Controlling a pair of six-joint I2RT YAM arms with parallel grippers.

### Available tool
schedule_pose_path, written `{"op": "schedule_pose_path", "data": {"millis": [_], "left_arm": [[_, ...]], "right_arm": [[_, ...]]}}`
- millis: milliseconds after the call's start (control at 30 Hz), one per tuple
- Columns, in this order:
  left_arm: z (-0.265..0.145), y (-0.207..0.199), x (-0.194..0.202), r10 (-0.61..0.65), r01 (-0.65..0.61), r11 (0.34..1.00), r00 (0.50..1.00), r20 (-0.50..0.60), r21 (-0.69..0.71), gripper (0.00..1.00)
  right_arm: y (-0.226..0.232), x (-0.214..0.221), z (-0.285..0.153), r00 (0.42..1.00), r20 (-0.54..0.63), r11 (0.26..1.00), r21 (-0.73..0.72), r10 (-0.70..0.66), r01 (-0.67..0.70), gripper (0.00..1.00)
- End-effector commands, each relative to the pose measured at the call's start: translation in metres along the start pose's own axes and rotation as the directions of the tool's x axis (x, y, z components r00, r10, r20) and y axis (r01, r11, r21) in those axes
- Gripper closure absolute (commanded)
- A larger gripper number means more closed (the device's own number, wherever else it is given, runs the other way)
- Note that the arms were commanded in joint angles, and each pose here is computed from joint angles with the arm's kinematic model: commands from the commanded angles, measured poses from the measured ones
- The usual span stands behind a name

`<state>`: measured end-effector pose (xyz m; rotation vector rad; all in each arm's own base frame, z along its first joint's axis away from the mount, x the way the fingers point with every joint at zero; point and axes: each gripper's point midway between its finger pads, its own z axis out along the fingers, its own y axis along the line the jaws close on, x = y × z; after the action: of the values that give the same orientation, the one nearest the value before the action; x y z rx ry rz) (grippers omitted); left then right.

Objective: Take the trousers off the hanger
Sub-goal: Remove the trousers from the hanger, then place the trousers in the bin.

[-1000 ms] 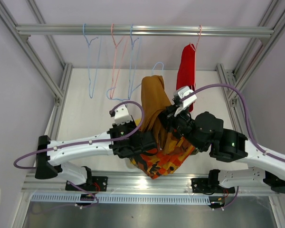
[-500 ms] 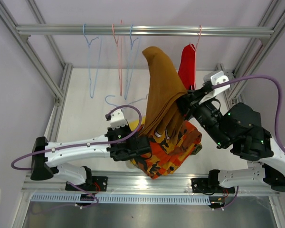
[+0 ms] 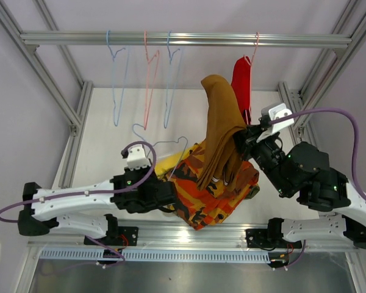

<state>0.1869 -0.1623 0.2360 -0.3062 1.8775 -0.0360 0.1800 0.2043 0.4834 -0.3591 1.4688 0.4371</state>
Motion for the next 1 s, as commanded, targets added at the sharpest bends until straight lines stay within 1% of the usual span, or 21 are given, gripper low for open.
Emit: {"op": "schedule_pose_path", "data": {"millis": [0,33,67,100,133,167,200,233,300,333,400,433,500,567,600,667,700,833,967], "left_arm": [[-0.009,0.024,-0.009,0.124,-0.124,0.992,0.992,-0.017,0.030,0.99],[-0.010,0.021,-0.007,0.123,-0.122,0.991,0.992,-0.024,0.057,0.99],[-0.014,0.023,-0.011,0.164,-0.159,0.981,0.986,-0.039,0.110,0.99],[-0.015,0.005,-0.007,0.100,-0.091,0.980,0.994,-0.044,0.176,0.99],[-0.018,-0.002,-0.011,0.091,-0.078,0.970,0.995,-0.047,0.230,0.99],[-0.021,-0.006,-0.014,0.135,-0.121,0.952,0.990,-0.030,0.283,0.99],[-0.026,-0.014,-0.015,0.058,-0.038,0.934,0.997,-0.047,0.356,0.99],[-0.028,-0.015,-0.020,0.066,-0.048,0.922,0.997,-0.033,0.383,0.99],[-0.030,-0.014,-0.028,0.036,-0.023,0.922,0.999,-0.027,0.386,0.99],[-0.028,-0.009,-0.025,0.071,-0.057,0.929,0.997,-0.024,0.366,0.99],[-0.028,-0.009,-0.028,0.071,-0.055,0.942,0.997,-0.036,0.331,0.99],[-0.026,-0.002,-0.025,0.103,-0.088,0.949,0.994,-0.035,0.302,0.99],[-0.025,0.000,-0.024,0.081,-0.064,0.956,0.996,-0.046,0.286,0.99],[-0.026,0.001,-0.027,0.043,-0.028,0.955,0.998,-0.045,0.295,0.99],[-0.024,0.003,-0.024,0.045,-0.031,0.955,0.998,-0.042,0.295,0.99],[-0.026,0.006,-0.030,0.005,0.006,0.949,0.999,-0.036,0.316,0.99],[-0.025,0.008,-0.028,0.006,0.005,0.949,0.999,-0.033,0.315,0.99],[-0.025,0.015,-0.034,0.001,0.005,0.950,1.000,-0.022,0.311,0.99],[-0.024,0.019,-0.032,0.007,0.000,0.954,1.000,-0.022,0.300,0.99]], "right_arm": [[-0.007,-0.015,-0.007,0.991,0.072,0.993,0.005,0.114,-0.114,1.00],[-0.005,-0.010,-0.006,0.992,0.064,0.994,0.004,0.112,-0.113,1.00],[-0.001,-0.004,-0.004,0.991,0.056,0.993,-0.001,0.121,-0.122,1.00],[0.004,0.006,-0.001,0.993,0.040,0.994,-0.010,0.114,-0.113,1.00],[0.009,0.011,0.001,0.993,0.033,0.993,-0.017,0.115,-0.114,1.00],[0.015,0.017,0.005,0.993,0.025,0.993,-0.023,0.115,-0.114,1.00],[0.023,0.024,0.008,0.994,0.011,0.993,-0.041,0.110,-0.110,1.00],[0.029,0.026,0.011,0.992,0.003,0.991,-0.052,0.126,-0.126,1.00],[0.044,0.033,0.020,0.992,-0.012,0.989,-0.073,0.126,-0.127,1.00],[0.053,0.031,0.022,0.990,-0.014,0.984,-0.102,0.142,-0.143,1.00],[0.069,0.034,0.031,0.989,-0.025,0.981,-0.124,0.146,-0.148,1.00],[0.076,0.028,0.031,0.986,-0.022,0.974,-0.153,0.167,-0.168,1.00],[0.091,0.029,0.037,0.985,-0.029,0.970,-0.174,0.168,-0.171,1.00],[0.101,0.019,0.039,0.981,-0.016,0.961,-0.200,0.192,-0.191,1.00],[0.113,0.022,0.040,0.983,-0.027,0.958,-0.219,0.183,-0.185,1.00],[0.122,0.011,0.039,0.980,-0.013,0.952,-0.237,0.197,-0.195,1.00],[0.133,0.012,0.038,0.981,-0.020,0.948,-0.256,0.191,-0.189,1.00],[0.148,-0.005,0.036,0.978,0.005,0.938,-0.285,0.208,-0.198,1.00],[0.147,-0.015,0.035,0.971,0.027,0.932,-0.289,0.236,-0.219,1.00]]}}
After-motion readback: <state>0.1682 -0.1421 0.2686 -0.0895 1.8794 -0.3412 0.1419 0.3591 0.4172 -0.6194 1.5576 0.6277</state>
